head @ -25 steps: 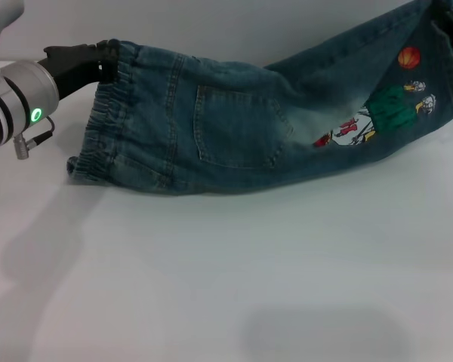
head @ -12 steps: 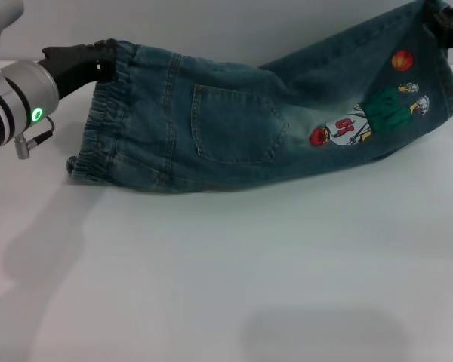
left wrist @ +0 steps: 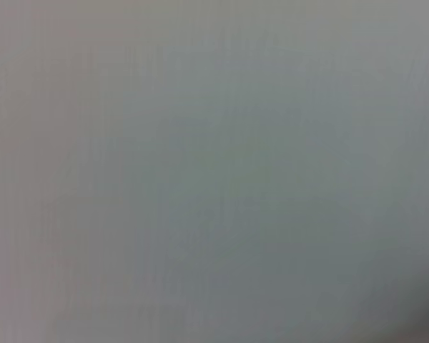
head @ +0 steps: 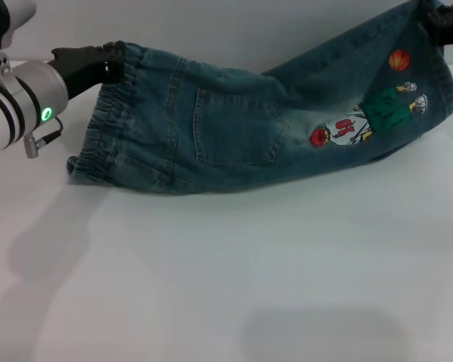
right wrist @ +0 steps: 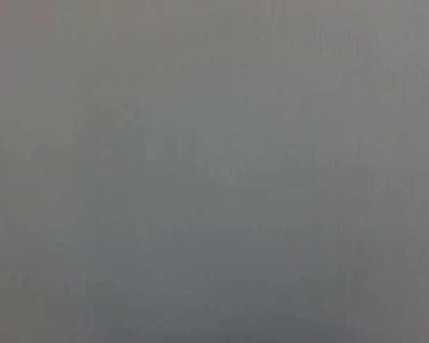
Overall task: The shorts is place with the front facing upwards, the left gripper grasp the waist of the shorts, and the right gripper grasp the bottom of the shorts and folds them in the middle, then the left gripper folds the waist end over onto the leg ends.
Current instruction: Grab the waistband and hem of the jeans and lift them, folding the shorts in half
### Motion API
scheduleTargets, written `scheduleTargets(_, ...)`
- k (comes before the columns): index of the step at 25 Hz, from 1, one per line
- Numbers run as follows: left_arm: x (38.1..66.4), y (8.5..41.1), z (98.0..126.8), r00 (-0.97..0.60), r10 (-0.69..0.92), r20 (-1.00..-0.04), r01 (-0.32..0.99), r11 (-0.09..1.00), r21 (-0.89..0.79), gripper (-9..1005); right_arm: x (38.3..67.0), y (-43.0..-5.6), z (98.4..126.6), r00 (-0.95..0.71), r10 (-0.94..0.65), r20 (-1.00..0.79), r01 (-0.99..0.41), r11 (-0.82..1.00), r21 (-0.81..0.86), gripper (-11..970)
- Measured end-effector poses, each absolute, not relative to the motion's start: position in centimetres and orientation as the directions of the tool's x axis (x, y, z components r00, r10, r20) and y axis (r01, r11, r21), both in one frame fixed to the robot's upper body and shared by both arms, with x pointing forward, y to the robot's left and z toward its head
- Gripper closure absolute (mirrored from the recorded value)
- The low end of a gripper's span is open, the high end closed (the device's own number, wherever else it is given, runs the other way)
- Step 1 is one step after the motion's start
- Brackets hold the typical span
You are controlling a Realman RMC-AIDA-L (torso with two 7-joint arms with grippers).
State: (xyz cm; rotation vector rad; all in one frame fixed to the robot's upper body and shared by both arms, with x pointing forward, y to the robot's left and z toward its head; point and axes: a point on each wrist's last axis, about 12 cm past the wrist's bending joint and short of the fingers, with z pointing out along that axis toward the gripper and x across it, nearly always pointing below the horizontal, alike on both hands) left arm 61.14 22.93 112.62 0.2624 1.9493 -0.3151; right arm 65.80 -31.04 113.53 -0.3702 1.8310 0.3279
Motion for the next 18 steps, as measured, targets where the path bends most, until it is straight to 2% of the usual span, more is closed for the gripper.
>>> scheduleTargets(14,61.39,22.72,112.55,-0.391,0.038,-0.920,0.330,0.939,-0.101,911,65.87,-30.17,113.01,-0.283,-0.135,-0.950,-0.428,0.904,-0.001,805)
scheduleTargets(16,61.41,22.72,112.55,-0.391,0.037,-0.920,0.329,0.939,-0.102,711,65.85,-30.20,113.01,-0.282,-0.137,-0.949,-0.428,0.904,-0.003,767)
scheduleTargets(18,61.42,22.72,112.56,-0.391,0.037,-0.920,0.329,0.939,-0.102,619,65.81,-30.27,112.97,-0.283,-0.137,-0.949,-0.426,0.905,-0.004,691)
